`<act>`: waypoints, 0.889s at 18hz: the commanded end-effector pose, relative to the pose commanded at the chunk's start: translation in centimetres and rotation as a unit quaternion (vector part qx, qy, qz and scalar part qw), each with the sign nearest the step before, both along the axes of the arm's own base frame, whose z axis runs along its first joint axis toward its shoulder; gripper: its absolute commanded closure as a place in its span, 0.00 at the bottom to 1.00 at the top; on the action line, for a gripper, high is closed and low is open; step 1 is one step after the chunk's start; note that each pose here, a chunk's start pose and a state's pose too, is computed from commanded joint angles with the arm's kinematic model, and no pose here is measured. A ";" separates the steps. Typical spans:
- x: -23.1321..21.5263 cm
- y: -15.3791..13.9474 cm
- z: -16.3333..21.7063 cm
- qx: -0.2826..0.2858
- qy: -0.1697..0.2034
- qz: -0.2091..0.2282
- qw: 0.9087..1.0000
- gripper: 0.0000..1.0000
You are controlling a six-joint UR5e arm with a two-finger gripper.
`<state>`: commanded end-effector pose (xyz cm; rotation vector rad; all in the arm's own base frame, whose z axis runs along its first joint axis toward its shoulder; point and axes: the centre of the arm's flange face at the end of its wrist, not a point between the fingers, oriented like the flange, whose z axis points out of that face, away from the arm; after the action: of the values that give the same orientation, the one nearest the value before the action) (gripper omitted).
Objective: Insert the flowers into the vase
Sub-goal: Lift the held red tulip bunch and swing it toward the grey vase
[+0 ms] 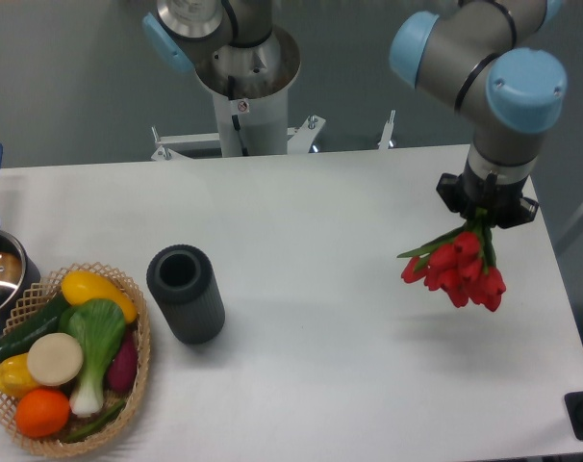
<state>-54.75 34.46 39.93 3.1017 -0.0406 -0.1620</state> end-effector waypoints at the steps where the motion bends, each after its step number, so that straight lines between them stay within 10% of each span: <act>1: 0.2 0.0 0.5 0.004 0.002 0.000 1.000 1.00; 10: 1.4 1.2 3.0 0.133 -0.021 0.010 0.991 1.00; 16: 2.2 5.0 5.6 0.289 -0.014 0.057 0.955 1.00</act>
<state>-52.52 39.44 45.57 3.6770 0.2279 -0.1461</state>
